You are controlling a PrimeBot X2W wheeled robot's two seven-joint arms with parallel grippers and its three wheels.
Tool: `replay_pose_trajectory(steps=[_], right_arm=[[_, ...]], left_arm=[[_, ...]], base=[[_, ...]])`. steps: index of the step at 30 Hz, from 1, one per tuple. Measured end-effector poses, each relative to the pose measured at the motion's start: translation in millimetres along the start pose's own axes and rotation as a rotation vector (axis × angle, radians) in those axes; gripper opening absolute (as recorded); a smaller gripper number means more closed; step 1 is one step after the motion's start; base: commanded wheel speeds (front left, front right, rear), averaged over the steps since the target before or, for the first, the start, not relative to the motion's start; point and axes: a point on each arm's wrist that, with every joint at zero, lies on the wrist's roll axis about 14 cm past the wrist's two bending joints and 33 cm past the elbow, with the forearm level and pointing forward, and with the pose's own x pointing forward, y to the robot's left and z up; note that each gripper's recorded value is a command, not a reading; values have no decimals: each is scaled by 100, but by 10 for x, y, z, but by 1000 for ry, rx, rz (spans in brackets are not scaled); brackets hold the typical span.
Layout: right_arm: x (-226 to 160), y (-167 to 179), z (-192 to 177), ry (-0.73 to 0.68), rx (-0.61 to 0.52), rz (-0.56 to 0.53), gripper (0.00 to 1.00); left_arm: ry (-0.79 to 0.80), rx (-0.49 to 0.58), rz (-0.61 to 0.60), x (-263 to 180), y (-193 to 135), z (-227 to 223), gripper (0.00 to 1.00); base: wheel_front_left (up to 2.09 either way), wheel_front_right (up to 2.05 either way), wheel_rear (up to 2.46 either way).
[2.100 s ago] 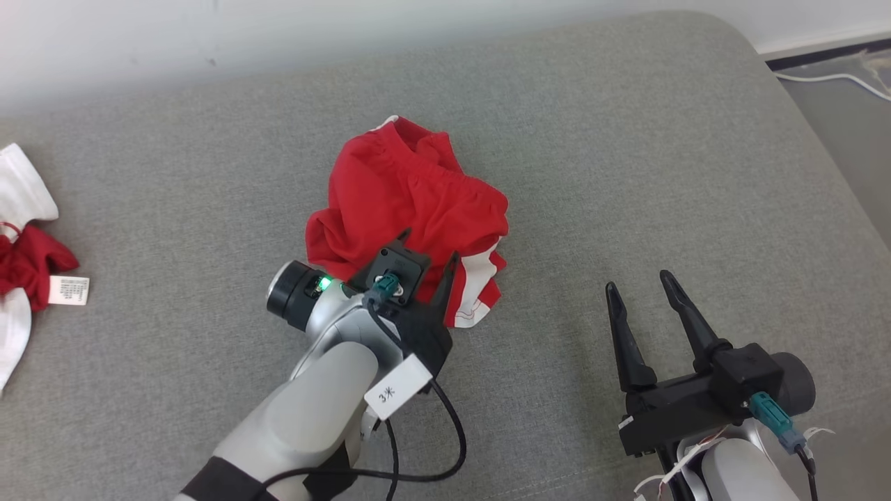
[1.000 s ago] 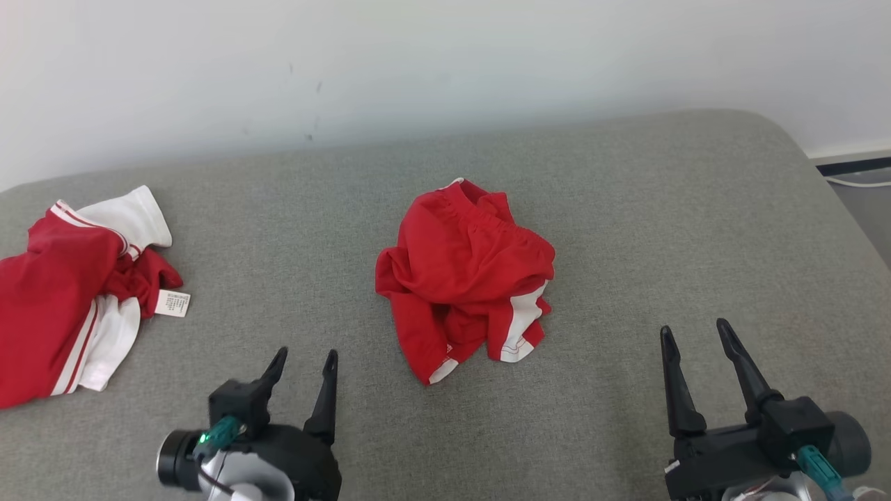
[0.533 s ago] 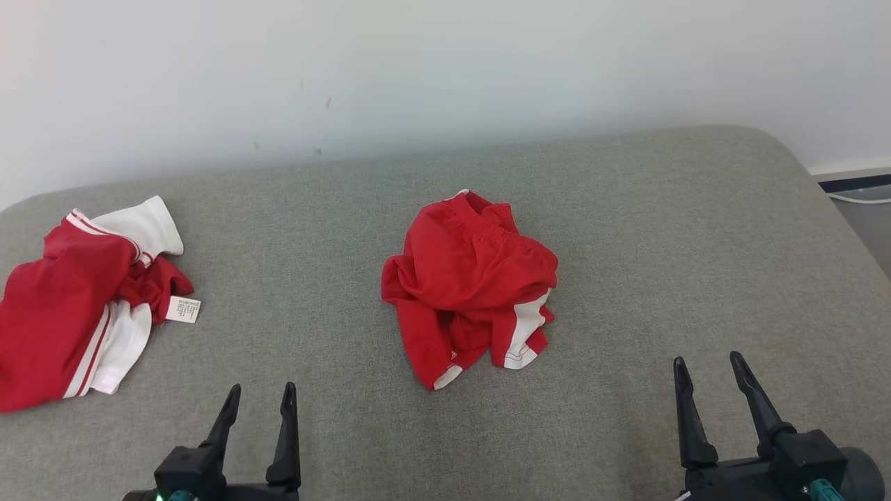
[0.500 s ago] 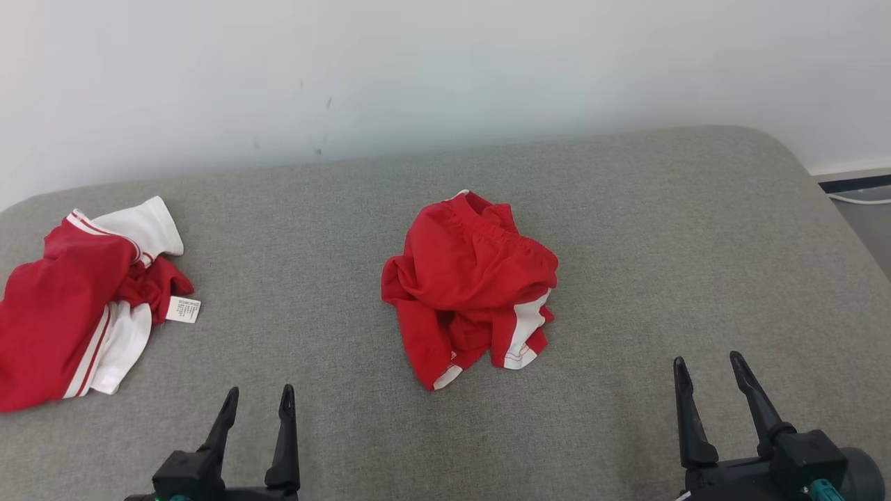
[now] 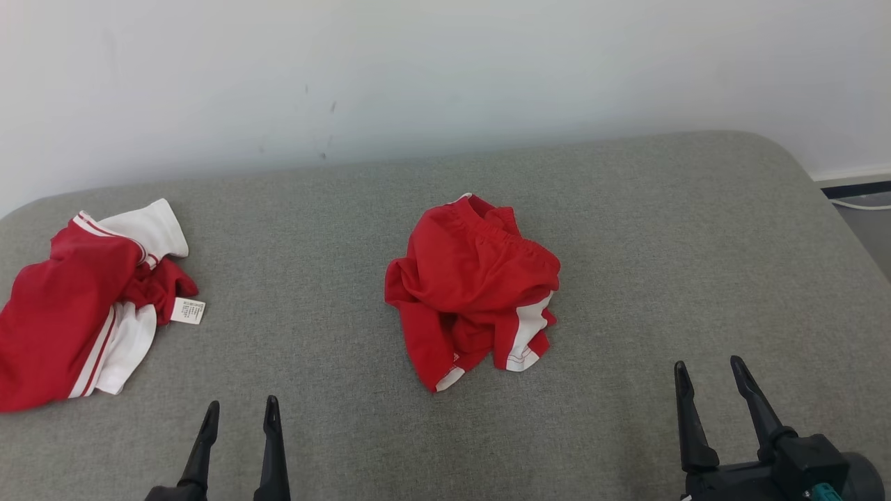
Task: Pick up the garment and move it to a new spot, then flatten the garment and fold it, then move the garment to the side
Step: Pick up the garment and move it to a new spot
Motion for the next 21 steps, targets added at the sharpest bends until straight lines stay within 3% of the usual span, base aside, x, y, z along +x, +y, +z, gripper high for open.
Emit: replay_pose_trajectory(steps=[21], right_arm=[[-7,49,-82,26,6,24,100]], left_arm=[[-48,20,6,-61,-9,141,100]], base=[[0,0,0]])
